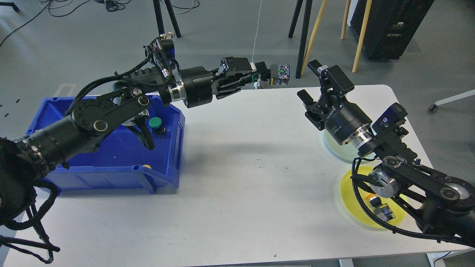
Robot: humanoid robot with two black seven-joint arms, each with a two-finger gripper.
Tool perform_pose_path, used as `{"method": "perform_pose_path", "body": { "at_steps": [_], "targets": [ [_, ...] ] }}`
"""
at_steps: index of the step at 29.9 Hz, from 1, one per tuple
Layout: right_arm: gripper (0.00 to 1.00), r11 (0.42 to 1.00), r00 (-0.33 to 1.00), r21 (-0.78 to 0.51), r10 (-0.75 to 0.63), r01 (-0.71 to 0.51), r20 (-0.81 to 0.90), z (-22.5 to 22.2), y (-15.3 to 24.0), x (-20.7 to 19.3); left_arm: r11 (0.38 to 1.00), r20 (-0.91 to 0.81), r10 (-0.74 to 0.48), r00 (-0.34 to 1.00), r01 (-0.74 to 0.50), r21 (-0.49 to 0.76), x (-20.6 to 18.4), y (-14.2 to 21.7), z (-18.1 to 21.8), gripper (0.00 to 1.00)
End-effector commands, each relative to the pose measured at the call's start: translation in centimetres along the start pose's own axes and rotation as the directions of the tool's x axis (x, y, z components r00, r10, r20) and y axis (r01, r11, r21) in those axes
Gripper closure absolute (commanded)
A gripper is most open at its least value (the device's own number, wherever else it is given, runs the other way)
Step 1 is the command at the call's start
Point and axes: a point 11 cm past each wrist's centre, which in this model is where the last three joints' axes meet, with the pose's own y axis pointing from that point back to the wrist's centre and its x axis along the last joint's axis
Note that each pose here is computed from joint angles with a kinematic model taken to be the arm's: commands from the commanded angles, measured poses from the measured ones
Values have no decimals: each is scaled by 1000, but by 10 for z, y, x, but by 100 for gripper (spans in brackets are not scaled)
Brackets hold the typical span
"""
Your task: Pass button and place on color plate
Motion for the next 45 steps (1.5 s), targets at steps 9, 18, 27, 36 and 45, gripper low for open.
{"method": "perform_pose_path", "body": {
  "at_steps": [9, 18, 27, 36, 45],
  "targets": [
    [3, 997, 997, 8, -78, 78, 16, 3, -22, -35, 1000, -10, -2, 1000, 2, 2, -3, -1, -3, 100],
    [69, 997, 997, 15, -82, 82, 13, 1, -24, -37, 1000, -9, 10, 1000, -10, 15, 1, 2, -7, 100],
    [97, 999, 999, 15, -45, 45, -14, 1, -23, -32, 1000, -16, 14, 1000, -14, 13, 0, 3, -8, 69],
    [99, 991, 991, -6, 135, -135, 13, 4, -22, -4, 995, -92, 82, 992, -86, -41, 13, 12, -1, 1],
    [99, 609, 469, -568, 791, -553, 393, 98, 42, 94, 968, -70, 232, 970, -237, -78, 64, 59, 19, 1]
  ]
}}
